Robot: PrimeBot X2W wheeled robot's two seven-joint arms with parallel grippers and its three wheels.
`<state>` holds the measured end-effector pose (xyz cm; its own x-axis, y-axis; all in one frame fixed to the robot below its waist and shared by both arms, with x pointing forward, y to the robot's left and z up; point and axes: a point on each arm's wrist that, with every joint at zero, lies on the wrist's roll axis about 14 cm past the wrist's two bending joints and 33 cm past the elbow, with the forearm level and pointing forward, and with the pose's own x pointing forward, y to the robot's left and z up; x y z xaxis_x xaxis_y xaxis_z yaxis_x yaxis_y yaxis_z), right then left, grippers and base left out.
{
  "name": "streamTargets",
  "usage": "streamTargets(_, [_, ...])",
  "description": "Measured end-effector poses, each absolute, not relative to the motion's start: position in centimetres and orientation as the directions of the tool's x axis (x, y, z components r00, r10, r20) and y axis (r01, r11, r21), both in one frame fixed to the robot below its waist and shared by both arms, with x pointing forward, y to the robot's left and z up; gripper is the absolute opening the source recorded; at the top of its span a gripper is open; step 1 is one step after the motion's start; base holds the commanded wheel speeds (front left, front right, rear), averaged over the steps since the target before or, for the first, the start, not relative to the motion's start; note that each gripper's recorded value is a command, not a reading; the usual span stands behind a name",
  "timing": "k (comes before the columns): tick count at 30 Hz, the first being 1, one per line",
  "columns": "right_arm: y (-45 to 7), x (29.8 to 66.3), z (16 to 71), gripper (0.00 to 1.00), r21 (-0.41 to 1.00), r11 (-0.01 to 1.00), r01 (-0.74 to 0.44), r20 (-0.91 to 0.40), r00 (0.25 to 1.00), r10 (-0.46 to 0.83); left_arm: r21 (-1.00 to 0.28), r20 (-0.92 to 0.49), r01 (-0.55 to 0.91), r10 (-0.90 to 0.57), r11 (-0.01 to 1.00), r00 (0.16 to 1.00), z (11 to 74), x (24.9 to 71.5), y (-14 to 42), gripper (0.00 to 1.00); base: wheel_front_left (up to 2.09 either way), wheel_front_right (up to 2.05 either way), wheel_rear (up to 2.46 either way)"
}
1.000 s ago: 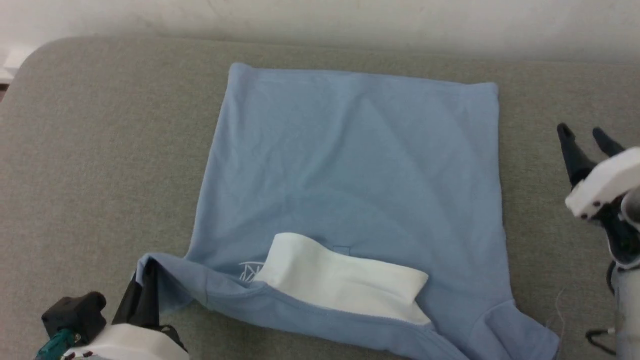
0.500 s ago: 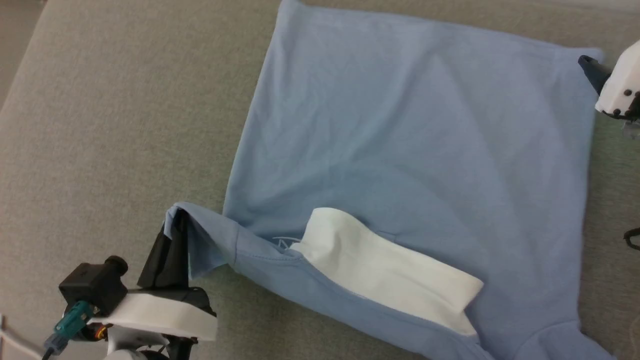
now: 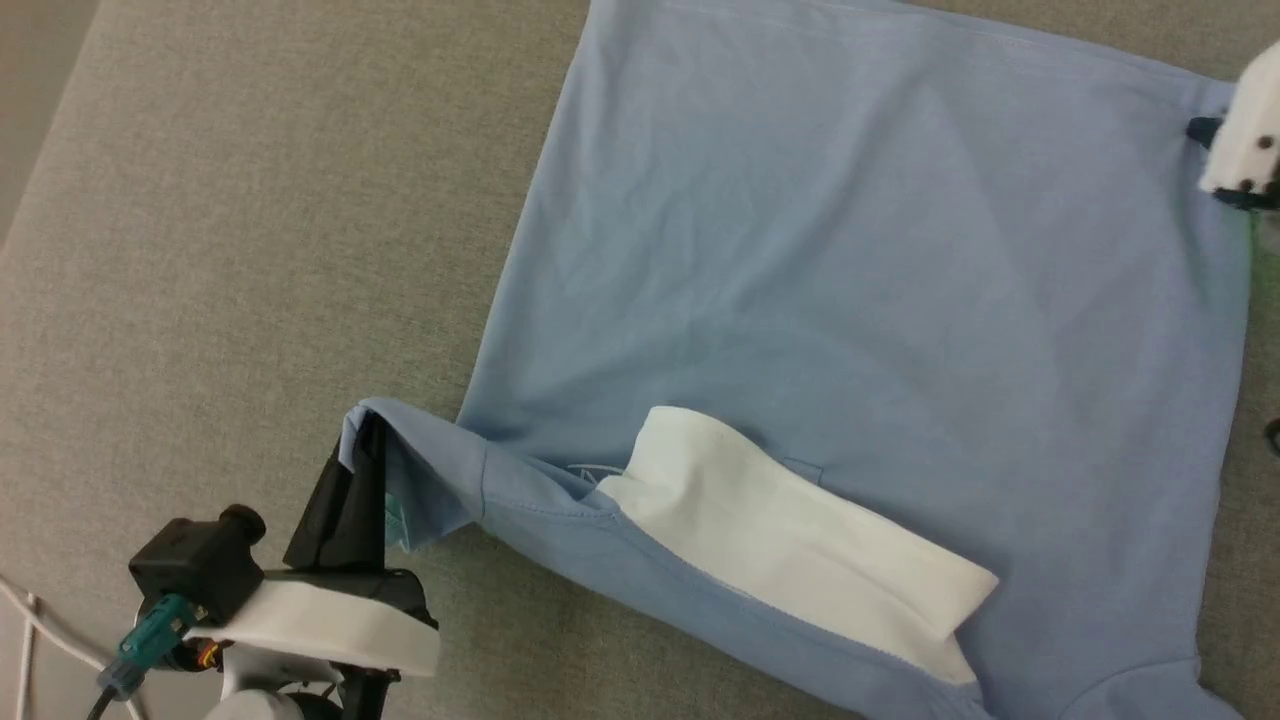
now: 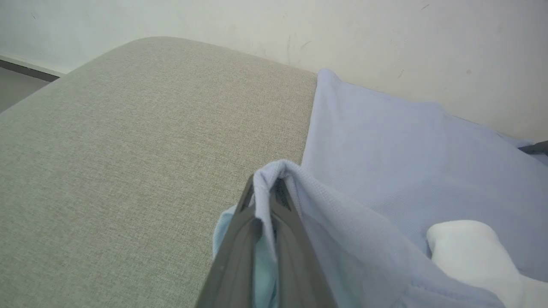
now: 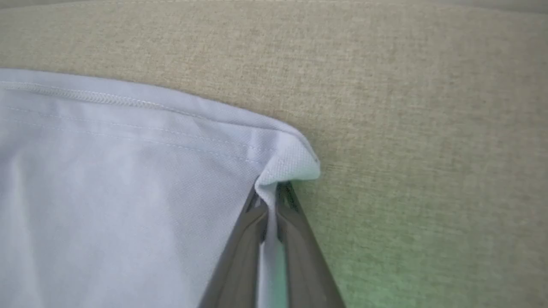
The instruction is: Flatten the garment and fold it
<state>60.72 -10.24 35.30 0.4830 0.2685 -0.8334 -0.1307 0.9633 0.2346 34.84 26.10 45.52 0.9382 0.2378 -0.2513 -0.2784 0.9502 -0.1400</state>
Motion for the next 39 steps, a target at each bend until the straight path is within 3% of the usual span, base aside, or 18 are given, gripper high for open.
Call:
streamTargets(6, [-9.3, 60.6, 36.6, 0.00, 0.204, 0.960, -0.192, -0.777, 0.565, 0.278, -0.141, -0.237, -0.263, 0.225, 0.954, 0.945, 45.9, 34.8, 26.1, 0.00, 0.00, 0.00, 0.00])
streamTargets(13, [-9.7, 61.4, 43.3, 0.00, 0.127, 0.952, -0.279, -0.595, 0.746, 0.298, -0.123, -0.219, -0.268, 0.237, 0.956, 0.946, 47.0, 33.8, 26.8, 0.00, 0.00, 0.00, 0.00])
streamTargets(19, [-13.2, 58.5, 48.3, 0.00, 0.006, 0.944, -0.329, -0.443, 0.846, 0.297, -0.111, -0.239, -0.276, 0.244, 0.955, 0.940, 47.3, 32.1, 27.0, 0.00, 0.00, 0.00, 0.00])
streamTargets(24, [-19.8, 51.7, 47.8, 0.00, -0.050, 0.964, -0.260, -0.451, 0.867, 0.211, -0.106, -0.235, -0.259, 0.229, 0.960, 0.945, 48.0, 31.7, 26.4, 0.00, 0.00, 0.00, 0.00])
streamTargets(31, [-27.3, 38.5, 46.0, 0.00, -0.051, 0.997, -0.066, -0.520, 0.854, 0.030, -0.109, -0.237, -0.191, 0.161, 0.975, 0.958, 48.3, 31.8, 25.0, 0.00, 0.00, 0.00, 0.00])
streamTargets(35, [-28.9, 30.1, 43.9, 0.00, 0.010, 0.996, 0.091, -0.608, 0.791, -0.066, -0.116, -0.243, -0.154, 0.122, 0.981, 0.962, 48.3, 32.1, 24.1, 0.00, 0.00, 0.00, 0.00])
streamTargets(39, [-27.6, 23.3, 41.2, 0.00, 0.092, 0.972, 0.216, -0.723, 0.686, -0.084, -0.118, -0.245, -0.126, 0.094, 0.985, 0.965, 48.2, 32.7, 23.4, 0.00, 0.00, 0.00, 0.00])
